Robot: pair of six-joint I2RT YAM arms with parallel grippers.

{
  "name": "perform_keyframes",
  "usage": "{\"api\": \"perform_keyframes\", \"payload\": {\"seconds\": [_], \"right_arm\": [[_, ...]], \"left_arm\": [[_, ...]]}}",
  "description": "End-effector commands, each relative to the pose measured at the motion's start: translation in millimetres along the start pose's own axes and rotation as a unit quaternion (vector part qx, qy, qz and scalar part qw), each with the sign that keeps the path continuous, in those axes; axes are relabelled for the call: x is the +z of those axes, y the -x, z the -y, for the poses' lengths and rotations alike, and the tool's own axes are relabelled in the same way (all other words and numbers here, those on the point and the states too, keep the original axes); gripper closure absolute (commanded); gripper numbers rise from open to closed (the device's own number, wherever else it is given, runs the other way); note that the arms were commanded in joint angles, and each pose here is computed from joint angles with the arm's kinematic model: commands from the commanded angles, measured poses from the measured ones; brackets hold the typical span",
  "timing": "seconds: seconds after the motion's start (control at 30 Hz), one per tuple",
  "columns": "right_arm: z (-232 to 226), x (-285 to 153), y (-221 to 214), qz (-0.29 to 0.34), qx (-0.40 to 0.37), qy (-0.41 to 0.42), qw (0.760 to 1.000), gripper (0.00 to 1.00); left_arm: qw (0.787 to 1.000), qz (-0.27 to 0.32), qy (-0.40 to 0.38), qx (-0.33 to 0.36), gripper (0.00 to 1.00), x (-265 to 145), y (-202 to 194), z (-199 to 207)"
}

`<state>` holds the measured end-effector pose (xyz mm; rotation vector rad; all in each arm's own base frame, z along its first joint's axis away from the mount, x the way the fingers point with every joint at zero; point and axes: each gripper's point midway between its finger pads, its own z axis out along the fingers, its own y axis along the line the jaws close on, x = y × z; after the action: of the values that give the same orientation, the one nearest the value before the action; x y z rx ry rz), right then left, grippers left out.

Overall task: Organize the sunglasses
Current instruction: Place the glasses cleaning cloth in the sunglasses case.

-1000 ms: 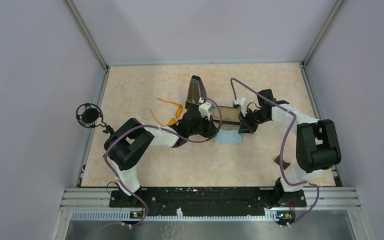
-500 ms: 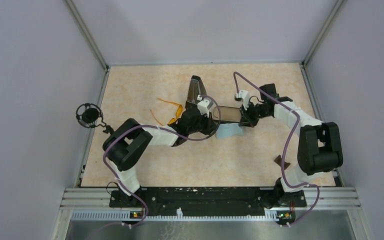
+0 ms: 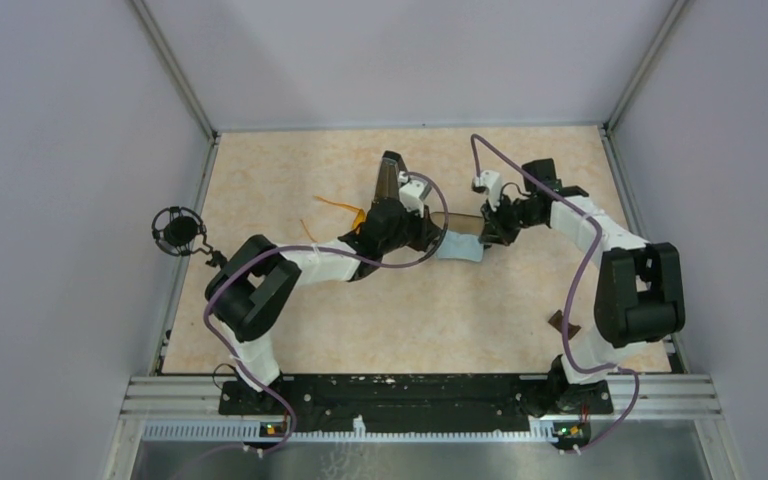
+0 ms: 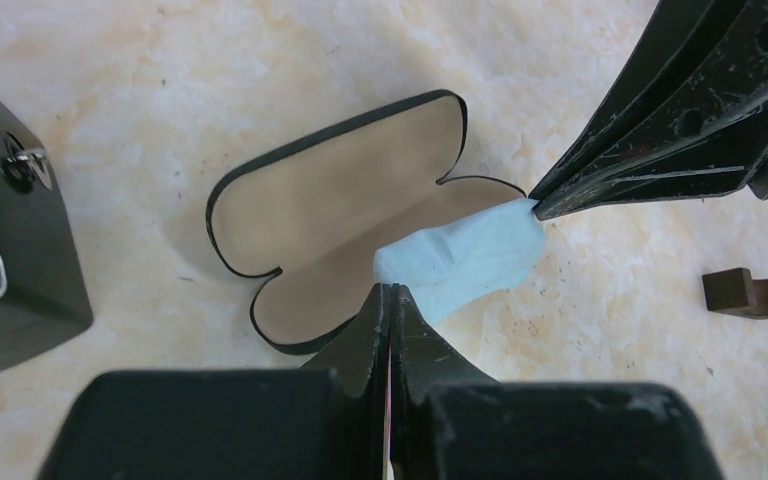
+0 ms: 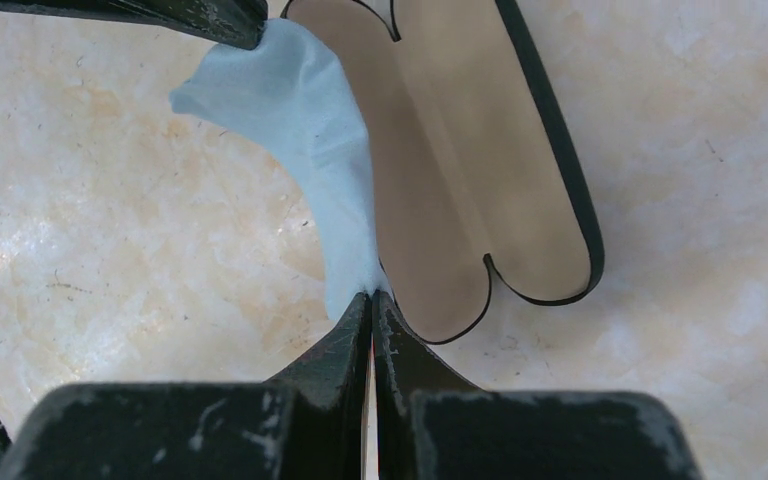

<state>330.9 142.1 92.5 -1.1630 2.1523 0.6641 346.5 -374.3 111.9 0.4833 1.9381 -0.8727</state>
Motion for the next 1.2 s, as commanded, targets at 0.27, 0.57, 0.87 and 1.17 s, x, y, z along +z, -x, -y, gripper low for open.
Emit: {"api": "perform_keyframes", "payload": {"seconds": [0.27, 0.57, 0.87, 1.17], "right_arm": [[27.8, -2.7, 15.0, 0.008, -0.007, -0.017, 1.0, 1.0], [40.4, 4.7, 14.4, 0.002, -0.001, -0.025, 1.0, 1.0], [54.4, 10.4, 14.3, -0.004, 0.007, -0.038, 0.999, 1.0], [62.0, 17.4, 6.9, -0.022, 0.016, -0.037, 0.999, 1.0]], "left_arm": [[0.999, 0.013, 0.024, 0.023, 1.0, 15.8, 20.2, -14.6], [1.0, -0.001, 0.028, 0.014, 1.0, 24.1, 12.4, -25.8], [1.0, -0.013, 0.008, -0.011, 1.0, 28.6, 5.5, -26.3], [0.999, -0.02, -0.015, -0.024, 1.0, 30.7, 3.1, -23.4]]}}
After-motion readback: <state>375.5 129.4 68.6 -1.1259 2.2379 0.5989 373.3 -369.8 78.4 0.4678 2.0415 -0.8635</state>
